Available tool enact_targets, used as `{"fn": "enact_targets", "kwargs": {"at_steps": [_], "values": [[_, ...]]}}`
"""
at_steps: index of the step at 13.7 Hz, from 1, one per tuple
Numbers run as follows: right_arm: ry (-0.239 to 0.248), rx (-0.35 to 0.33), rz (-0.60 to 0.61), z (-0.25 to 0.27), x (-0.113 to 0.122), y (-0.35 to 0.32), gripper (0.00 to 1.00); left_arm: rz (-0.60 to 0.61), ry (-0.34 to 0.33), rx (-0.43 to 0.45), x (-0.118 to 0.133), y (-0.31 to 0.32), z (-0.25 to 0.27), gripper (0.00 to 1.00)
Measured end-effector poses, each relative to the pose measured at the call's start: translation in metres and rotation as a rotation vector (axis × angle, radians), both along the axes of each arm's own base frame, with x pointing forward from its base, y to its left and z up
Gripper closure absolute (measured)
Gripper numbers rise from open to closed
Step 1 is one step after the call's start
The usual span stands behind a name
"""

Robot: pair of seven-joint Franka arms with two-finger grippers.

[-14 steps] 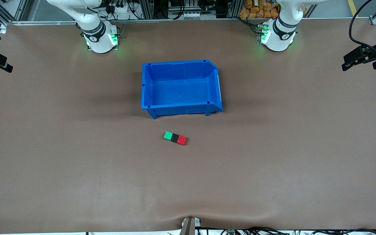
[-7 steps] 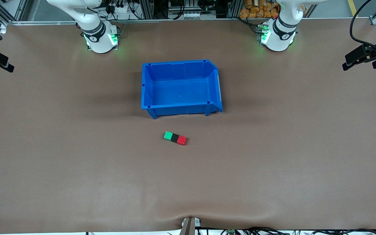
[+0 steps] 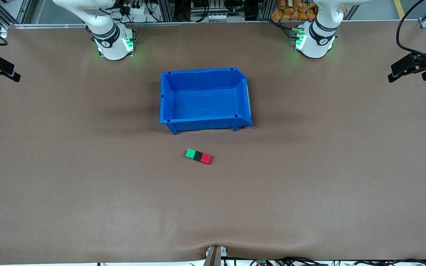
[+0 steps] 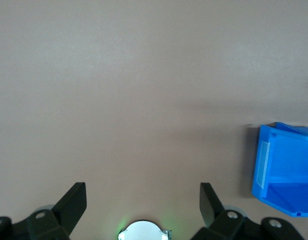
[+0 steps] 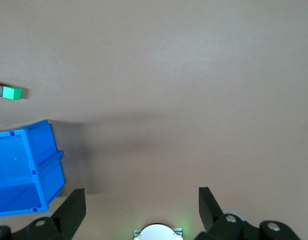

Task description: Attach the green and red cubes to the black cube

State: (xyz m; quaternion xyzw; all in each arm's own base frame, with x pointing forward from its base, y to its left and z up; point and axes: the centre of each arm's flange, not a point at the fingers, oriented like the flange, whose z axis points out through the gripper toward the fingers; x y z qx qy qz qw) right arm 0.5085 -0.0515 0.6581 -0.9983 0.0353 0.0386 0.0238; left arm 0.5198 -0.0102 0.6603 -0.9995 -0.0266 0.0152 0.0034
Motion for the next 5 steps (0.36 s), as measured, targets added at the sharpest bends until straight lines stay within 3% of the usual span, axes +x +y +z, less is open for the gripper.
{"fn": "enact_targets", "kwargs": {"at_steps": [5], "values": [[0.003,0.0,0.004,-0.0011,0.0002,0.0019,0.0,0.0,-0.002,0.0,0.0004,-0.0002,0.001,0.0]]}}
